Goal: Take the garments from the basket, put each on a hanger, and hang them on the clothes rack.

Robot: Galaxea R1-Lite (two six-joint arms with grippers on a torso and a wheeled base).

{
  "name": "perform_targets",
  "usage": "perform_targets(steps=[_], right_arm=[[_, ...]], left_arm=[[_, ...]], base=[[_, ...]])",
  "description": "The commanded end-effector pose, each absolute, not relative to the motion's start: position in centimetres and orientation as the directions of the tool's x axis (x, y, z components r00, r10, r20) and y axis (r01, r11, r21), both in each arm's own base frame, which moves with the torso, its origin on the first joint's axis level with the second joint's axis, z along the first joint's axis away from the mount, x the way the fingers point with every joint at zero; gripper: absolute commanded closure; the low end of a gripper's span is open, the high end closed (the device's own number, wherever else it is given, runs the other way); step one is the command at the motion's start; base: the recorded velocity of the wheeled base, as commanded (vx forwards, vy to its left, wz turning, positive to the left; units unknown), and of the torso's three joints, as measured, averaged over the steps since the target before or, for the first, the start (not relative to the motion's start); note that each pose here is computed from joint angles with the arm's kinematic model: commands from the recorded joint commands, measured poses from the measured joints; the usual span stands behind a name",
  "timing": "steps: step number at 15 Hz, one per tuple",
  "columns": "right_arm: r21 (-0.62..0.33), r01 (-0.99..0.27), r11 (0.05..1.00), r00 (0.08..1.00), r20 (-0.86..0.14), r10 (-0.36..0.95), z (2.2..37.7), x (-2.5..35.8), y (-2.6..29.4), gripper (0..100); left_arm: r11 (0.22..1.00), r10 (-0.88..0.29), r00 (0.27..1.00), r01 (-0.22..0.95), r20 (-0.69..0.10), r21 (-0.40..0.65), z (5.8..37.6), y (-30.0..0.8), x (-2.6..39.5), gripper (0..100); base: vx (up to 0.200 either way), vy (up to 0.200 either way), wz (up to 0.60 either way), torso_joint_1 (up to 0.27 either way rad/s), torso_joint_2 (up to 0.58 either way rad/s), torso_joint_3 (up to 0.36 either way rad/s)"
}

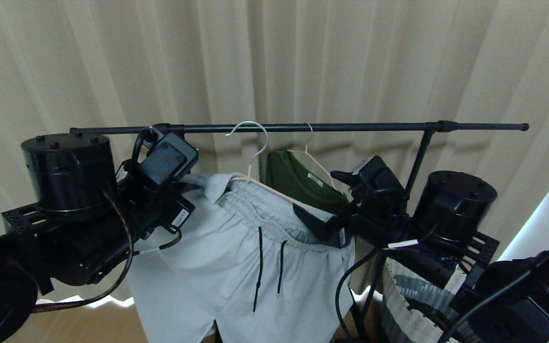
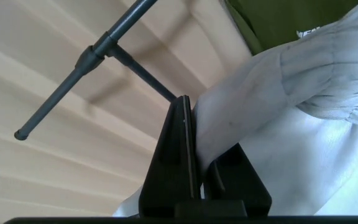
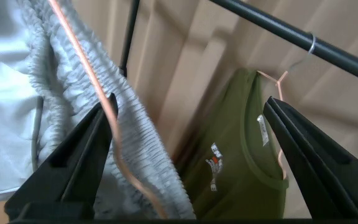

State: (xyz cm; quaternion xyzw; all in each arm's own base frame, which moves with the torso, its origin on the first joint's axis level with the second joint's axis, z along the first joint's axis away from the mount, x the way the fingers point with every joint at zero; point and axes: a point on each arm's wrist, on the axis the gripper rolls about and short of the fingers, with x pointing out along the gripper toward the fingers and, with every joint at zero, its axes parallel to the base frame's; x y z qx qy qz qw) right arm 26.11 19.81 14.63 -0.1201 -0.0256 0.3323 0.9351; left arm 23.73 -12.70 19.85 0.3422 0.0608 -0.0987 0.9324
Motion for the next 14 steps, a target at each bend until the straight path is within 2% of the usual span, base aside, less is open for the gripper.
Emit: perform_targets(steps=[1, 7, 8, 14], right_arm=[[-0.244, -0.611, 0.753, 0.784, -0.055, 0.618, 13.61, 27.09, 20.05, 0], [-0.244, -0.613, 0.751, 0.781, -0.044, 0.623, 13.94, 26.91, 20.18, 0], [-0.244, -0.613, 0.751, 0.781, -0.043, 0.623, 13.96, 26.91, 20.18, 100], [-0.245, -0.625, 0.742, 0.77, -0.038, 0.636, 14.08, 26.54, 20.6, 100]], left_arm=[[0.745, -0.148, 0.972, 0.231, -0.182, 0.626, 19.81, -12.83, 23.7, 100], [0.737, -0.186, 0.966, 0.259, -0.181, 0.625, 19.85, -13.66, 23.3, 100], [0.737, -0.186, 0.966, 0.259, -0.181, 0.625, 19.85, -13.66, 23.3, 100], [0.735, -0.19, 0.964, 0.264, -0.184, 0.624, 19.66, -13.79, 23.56, 100]], base=[[0.0, 0.0, 0.0, 0.0, 0.0, 0.0], [0.0, 0.0, 0.0, 0.0, 0.0, 0.0], [0.0, 0.0, 0.0, 0.0, 0.0, 0.0], [0.0, 0.0, 0.0, 0.0, 0.0, 0.0]])
